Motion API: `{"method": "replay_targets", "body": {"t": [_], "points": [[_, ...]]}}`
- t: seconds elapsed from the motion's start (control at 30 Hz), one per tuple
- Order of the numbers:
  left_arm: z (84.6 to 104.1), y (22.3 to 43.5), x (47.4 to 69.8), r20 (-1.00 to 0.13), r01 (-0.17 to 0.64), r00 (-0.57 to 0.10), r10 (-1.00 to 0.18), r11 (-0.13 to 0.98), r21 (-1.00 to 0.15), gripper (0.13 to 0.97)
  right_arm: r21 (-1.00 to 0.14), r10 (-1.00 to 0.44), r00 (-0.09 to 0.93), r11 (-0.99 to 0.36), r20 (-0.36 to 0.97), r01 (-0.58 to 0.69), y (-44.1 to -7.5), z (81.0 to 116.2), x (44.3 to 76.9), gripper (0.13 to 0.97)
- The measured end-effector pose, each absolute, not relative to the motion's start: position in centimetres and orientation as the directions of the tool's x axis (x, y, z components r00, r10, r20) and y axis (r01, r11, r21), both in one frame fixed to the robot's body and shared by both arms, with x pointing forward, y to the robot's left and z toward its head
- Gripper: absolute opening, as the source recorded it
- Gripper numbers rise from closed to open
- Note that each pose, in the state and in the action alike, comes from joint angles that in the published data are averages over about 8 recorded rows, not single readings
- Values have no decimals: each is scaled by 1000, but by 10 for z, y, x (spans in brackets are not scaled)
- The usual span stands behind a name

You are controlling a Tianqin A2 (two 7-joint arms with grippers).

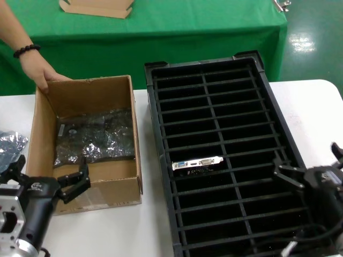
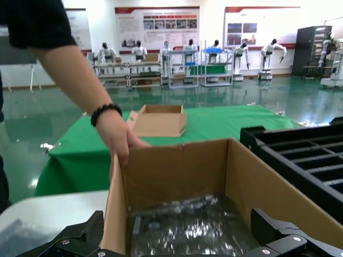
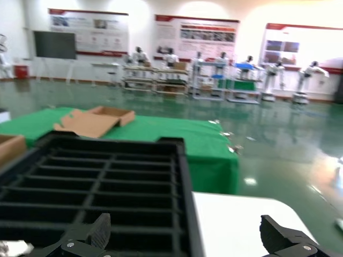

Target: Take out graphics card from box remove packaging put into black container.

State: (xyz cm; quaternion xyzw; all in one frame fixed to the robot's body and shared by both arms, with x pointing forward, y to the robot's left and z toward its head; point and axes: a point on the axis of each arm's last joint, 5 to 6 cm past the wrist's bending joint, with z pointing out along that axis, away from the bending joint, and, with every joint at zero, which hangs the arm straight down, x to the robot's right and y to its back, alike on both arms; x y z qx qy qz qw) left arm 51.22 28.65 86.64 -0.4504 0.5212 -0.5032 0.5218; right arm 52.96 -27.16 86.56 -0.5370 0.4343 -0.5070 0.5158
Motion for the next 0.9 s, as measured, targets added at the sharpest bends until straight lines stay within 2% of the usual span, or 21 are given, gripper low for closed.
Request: {"method": "replay_targets", "body": {"t": [0.2,0.9], "points": [[860,283,507,-80,38,-42,-996,78,-996,966,-996,-994,70,-80,82,38,-276,860,518,966],[860,283,507,-79,37,-42,-996,78,-996,966,-996,-994,68,-79,81,37,-276,860,517,966]]}}
